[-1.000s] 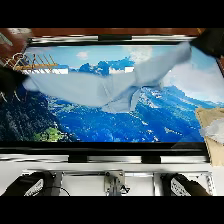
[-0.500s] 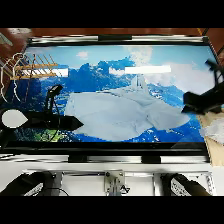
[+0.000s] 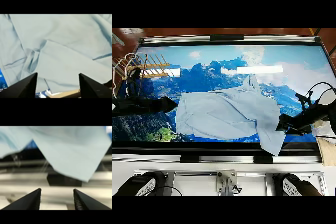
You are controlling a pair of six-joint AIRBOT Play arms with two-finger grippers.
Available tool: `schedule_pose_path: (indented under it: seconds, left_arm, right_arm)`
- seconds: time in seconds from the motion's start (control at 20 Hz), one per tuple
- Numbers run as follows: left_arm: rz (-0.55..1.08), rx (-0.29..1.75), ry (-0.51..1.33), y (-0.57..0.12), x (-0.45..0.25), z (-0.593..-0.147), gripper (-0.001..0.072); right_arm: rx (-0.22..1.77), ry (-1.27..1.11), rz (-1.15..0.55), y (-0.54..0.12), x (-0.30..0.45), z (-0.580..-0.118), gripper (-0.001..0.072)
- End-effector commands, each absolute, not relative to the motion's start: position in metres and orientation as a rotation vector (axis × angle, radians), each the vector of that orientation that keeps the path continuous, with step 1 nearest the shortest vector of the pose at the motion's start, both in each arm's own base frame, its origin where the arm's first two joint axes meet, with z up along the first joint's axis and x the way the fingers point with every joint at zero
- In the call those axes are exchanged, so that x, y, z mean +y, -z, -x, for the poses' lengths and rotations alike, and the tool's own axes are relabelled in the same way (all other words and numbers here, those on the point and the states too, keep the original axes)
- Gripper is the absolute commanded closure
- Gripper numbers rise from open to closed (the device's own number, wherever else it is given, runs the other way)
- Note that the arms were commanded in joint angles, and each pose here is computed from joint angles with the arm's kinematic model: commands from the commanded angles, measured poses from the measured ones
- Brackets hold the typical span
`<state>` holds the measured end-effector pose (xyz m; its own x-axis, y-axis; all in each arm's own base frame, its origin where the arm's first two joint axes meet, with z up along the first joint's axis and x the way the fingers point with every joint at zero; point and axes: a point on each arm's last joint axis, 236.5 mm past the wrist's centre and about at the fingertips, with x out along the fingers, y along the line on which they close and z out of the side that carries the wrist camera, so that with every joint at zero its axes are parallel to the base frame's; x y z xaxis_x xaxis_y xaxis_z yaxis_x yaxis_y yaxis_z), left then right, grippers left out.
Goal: Fold the shirts.
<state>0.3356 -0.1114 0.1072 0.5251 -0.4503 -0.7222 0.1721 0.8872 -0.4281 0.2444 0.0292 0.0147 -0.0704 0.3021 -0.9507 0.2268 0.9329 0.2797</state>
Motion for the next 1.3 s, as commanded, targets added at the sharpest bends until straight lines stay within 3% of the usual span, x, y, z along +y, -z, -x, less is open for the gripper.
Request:
schedule_pose_path:
  seconds: [0.0, 0.1, 0.2, 0.5, 0.8, 0.85, 0.9, 0.95, 1.1, 1.25]
  left_arm:
    - [0.287, 0.904, 0.343, -0.120, -0.091, -0.351, 0.0099]
    - [0.290, 0.894, 0.338, -0.120, -0.092, -0.358, 0.0099]
    - [0.294, 0.899, 0.340, -0.118, -0.093, -0.359, 0.0099]
    - [0.295, 0.894, 0.338, -0.118, -0.092, -0.360, 0.0103]
    - [0.298, 0.892, 0.336, -0.119, -0.092, -0.361, 0.0107]
    - [0.304, 0.893, 0.333, -0.119, -0.092, -0.361, 0.0107]
    - [0.303, 0.893, 0.333, -0.119, -0.092, -0.361, 0.0106]
    - [0.304, 0.893, 0.333, -0.119, -0.092, -0.361, 0.0107]
    - [0.303, 0.892, 0.334, -0.119, -0.092, -0.361, 0.0107]
    - [0.300, 0.863, 0.328, -0.126, -0.090, -0.366, 0.0106]
  right_arm:
    - [1.376, 0.029, -0.456, -0.020, 0.015, -0.310, 0.0119]
    - [1.206, 0.074, -0.501, -0.023, 0.005, -0.355, 0.0119]
    - [1.161, 0.090, -0.529, -0.006, 0.001, -0.381, 0.0115]
    - [1.259, 0.152, -0.596, 0.070, -0.007, -0.399, 0.0088]
    - [1.113, 0.083, -0.827, 0.071, 0.020, -0.445, 0.0091]
    - [1.123, 0.076, -0.863, 0.074, 0.026, -0.446, 0.0127]
    - [1.135, 0.052, -0.886, 0.075, 0.033, -0.445, 0.0415]
    - [1.122, 0.030, -0.909, 0.072, 0.037, -0.449, 0.0615]
    - [0.999, -0.149, -0.879, 0.023, 0.055, -0.481, 0.0630]
    - [0.843, -0.547, -0.750, -0.082, 0.114, -0.500, 0.0630]
